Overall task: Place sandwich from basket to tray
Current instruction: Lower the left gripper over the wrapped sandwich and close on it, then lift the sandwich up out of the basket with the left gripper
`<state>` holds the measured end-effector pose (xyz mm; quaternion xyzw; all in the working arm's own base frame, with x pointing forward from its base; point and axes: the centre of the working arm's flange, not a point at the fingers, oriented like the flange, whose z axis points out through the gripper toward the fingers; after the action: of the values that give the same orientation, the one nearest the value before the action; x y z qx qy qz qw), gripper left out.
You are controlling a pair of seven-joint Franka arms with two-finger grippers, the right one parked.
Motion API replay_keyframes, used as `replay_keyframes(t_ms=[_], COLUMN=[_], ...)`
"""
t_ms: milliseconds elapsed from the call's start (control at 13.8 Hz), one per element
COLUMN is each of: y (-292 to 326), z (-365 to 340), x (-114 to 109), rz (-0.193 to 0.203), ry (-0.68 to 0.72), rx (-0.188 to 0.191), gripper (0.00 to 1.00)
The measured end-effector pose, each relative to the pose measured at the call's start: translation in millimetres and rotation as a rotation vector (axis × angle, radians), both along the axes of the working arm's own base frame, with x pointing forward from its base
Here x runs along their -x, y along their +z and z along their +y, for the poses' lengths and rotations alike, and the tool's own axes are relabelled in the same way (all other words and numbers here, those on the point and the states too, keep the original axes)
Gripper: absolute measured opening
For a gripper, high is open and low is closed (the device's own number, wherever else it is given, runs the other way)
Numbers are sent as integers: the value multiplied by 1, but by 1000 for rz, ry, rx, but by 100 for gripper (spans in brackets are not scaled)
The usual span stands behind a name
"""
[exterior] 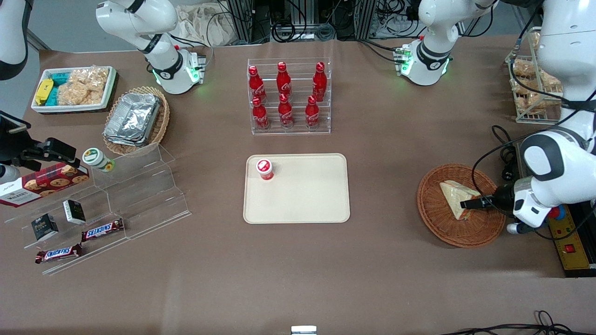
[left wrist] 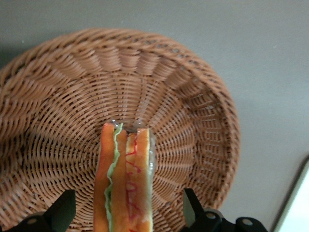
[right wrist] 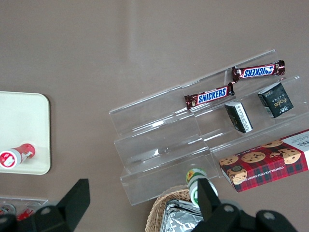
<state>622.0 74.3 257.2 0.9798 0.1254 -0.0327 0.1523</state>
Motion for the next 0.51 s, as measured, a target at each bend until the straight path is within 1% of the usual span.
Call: replay_keyframes(t_ms=[145, 291, 436, 509], y=[-14, -18, -18, -18], z=[-2, -3, -3, -3], x=[8, 11, 11, 11], rz=[10, 16, 16, 16], ry=[4, 3, 3, 3], rx=[-5, -5, -5, -5], gripper=[100, 96, 74, 61])
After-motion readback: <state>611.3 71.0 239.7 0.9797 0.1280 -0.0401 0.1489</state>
